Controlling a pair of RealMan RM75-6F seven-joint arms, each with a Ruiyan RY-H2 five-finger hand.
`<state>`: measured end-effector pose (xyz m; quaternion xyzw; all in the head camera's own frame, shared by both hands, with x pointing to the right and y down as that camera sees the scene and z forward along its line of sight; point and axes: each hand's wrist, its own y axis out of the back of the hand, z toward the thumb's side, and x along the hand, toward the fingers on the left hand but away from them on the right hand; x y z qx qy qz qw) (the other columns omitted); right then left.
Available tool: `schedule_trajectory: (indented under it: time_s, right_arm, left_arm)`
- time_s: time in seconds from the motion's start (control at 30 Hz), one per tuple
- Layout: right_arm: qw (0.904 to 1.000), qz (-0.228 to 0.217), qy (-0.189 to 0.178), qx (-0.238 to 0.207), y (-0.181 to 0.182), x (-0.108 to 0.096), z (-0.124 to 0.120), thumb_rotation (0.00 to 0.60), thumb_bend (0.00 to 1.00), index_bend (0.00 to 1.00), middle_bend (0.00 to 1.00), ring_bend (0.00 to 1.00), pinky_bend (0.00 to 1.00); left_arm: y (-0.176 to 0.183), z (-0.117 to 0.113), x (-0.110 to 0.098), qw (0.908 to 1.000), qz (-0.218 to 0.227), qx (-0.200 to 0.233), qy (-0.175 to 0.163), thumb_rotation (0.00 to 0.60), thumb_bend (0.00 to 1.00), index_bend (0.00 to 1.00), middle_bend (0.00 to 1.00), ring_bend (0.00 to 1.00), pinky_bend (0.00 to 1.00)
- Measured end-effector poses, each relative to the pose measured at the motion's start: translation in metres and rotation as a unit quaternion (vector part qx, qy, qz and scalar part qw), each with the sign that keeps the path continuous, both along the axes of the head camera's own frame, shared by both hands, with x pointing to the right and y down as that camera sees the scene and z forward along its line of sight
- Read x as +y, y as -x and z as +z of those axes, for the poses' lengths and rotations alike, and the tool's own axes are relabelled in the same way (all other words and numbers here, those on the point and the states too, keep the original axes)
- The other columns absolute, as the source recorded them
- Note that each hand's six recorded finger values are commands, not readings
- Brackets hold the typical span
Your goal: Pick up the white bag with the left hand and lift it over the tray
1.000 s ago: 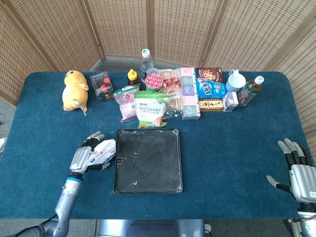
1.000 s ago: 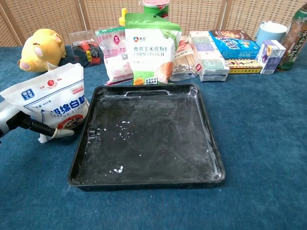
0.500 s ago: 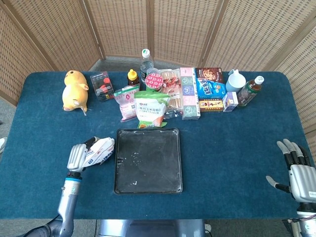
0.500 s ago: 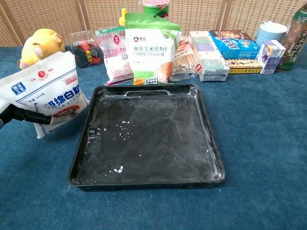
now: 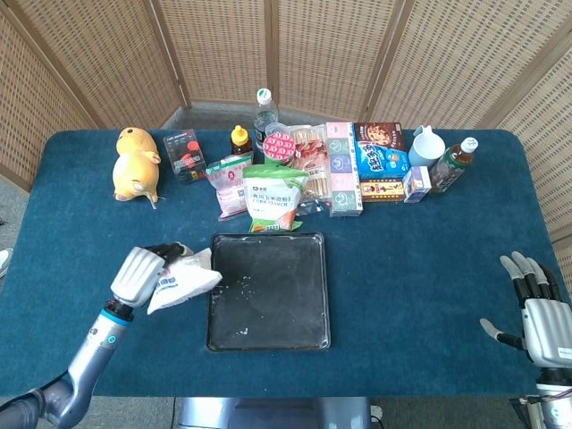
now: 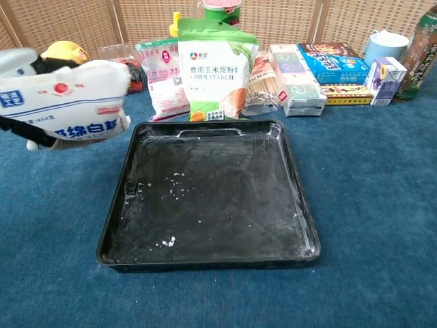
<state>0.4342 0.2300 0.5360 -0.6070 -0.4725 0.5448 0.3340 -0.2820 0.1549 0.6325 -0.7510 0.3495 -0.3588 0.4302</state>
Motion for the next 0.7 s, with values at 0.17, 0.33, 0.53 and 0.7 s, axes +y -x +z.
schedule_trajectory:
  time_s: [0.17, 0.33, 0.53, 0.7]
  right_arm:
    - [1.0, 0.003, -0.001, -0.002, -0.002, -0.001, -0.001, 0.599, 0.0, 0.0, 0.0, 0.01, 0.02]
    - [1.0, 0.003, -0.001, -0.003, -0.002, -0.001, -0.002, 0.598, 0.0, 0.0, 0.0, 0.01, 0.02]
    - [1.0, 0.005, -0.001, -0.005, -0.003, -0.001, -0.003, 0.599, 0.0, 0.0, 0.0, 0.01, 0.02]
    - [0.9999, 0.008, -0.001, -0.006, -0.005, -0.001, -0.004, 0.598, 0.0, 0.0, 0.0, 0.01, 0.02]
  left_arm:
    - [-0.025, -0.023, -0.01, 0.9851, 0.101, -0.107, -0.089, 0.6, 0.3, 0.82, 0.73, 0.65, 0.67]
    - [-0.059, -0.042, -0.012, 0.9323, 0.221, -0.207, -0.198, 0.6, 0.31, 0.82, 0.73, 0.65, 0.67]
    - [-0.102, -0.052, -0.004, 0.8316, 0.37, -0.263, -0.32, 0.6, 0.32, 0.82, 0.73, 0.65, 0.67]
    - [-0.115, -0.046, -0.005, 0.7553, 0.437, -0.312, -0.376, 0.6, 0.31, 0.82, 0.73, 0.65, 0.67]
